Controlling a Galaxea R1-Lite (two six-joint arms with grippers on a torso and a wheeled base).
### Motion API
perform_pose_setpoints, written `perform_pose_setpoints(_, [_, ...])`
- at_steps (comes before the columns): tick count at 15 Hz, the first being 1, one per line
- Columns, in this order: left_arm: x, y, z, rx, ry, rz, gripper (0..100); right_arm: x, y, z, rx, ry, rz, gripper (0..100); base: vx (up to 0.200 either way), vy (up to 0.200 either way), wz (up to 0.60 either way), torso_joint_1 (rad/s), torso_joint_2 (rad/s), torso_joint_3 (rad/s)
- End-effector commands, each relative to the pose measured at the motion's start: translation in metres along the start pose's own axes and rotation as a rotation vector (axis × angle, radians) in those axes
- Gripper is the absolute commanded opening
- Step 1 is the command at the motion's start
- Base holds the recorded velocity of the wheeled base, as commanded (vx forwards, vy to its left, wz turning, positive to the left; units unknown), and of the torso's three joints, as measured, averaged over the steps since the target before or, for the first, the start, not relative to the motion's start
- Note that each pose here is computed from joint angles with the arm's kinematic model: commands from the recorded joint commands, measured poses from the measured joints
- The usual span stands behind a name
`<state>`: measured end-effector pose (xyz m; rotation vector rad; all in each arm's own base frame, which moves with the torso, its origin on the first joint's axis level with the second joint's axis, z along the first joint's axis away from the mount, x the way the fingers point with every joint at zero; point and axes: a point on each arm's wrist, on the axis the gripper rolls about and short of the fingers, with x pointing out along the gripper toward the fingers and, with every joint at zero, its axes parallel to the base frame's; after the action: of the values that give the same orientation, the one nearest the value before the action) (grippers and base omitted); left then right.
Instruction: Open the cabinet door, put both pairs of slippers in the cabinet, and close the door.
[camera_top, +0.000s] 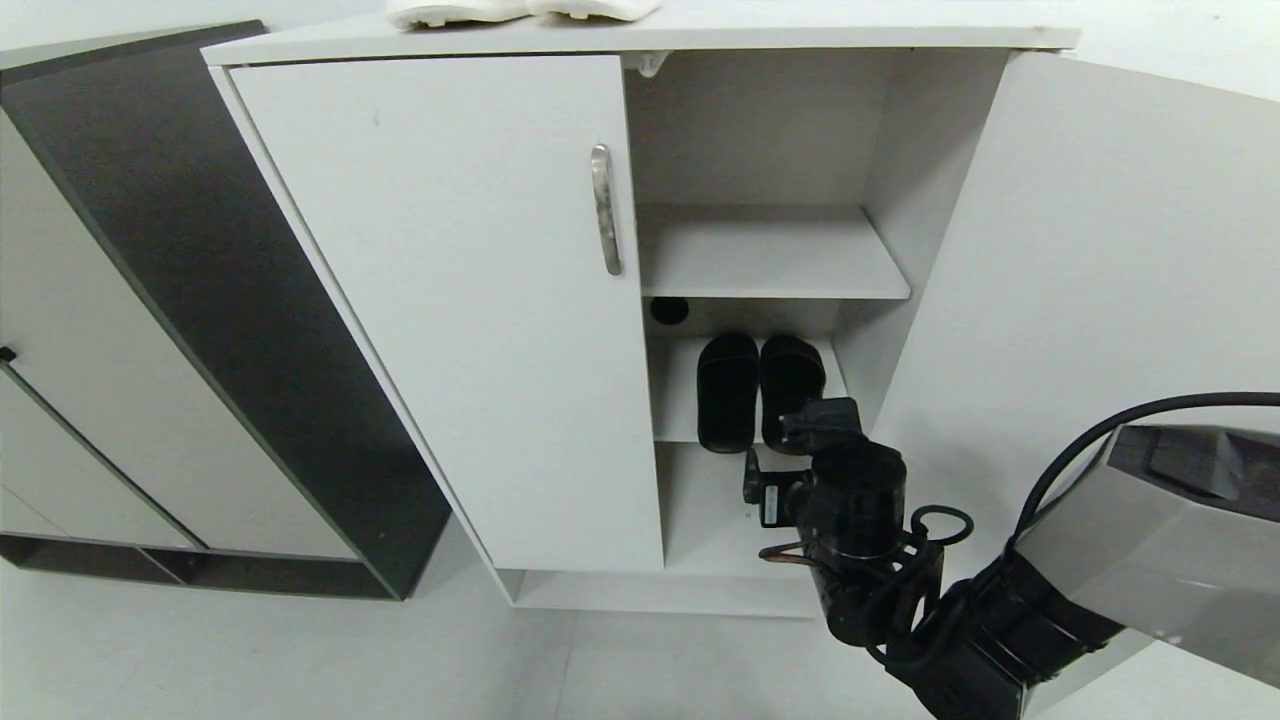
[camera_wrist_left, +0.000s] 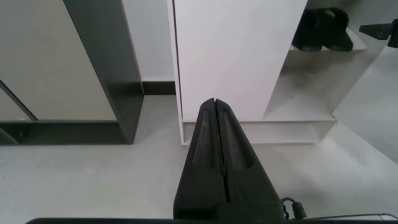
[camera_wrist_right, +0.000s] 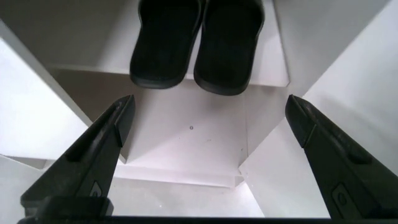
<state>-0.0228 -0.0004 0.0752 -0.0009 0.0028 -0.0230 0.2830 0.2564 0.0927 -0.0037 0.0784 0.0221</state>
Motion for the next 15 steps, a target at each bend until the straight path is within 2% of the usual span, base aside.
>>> perform_pose_setpoints(1, [0.0001,0.0000,0.0000,-0.001,0.002,0.000,0,-0.0003,0.0003,-0.0014,-0.003,0.003,0.001,100,0.000,0.000,0.00,0.007,0.00,0.193])
perform_pose_setpoints(10, [0.0001,-0.0001,0.0000,0.004,0.002,-0.003,0,-0.0042,-0.0013,-0.0060,-0.017,0.011,0.002,100,0.000,0.000,0.00,0.002,0.00,0.199])
perform_pose_setpoints(15, [0.0001,-0.0001,0.0000,-0.001,0.002,-0.003,0,-0.0052,-0.0034,-0.0098,-0.032,0.022,-0.002,100,0.000,0.000,0.00,0.000,0.00,0.024])
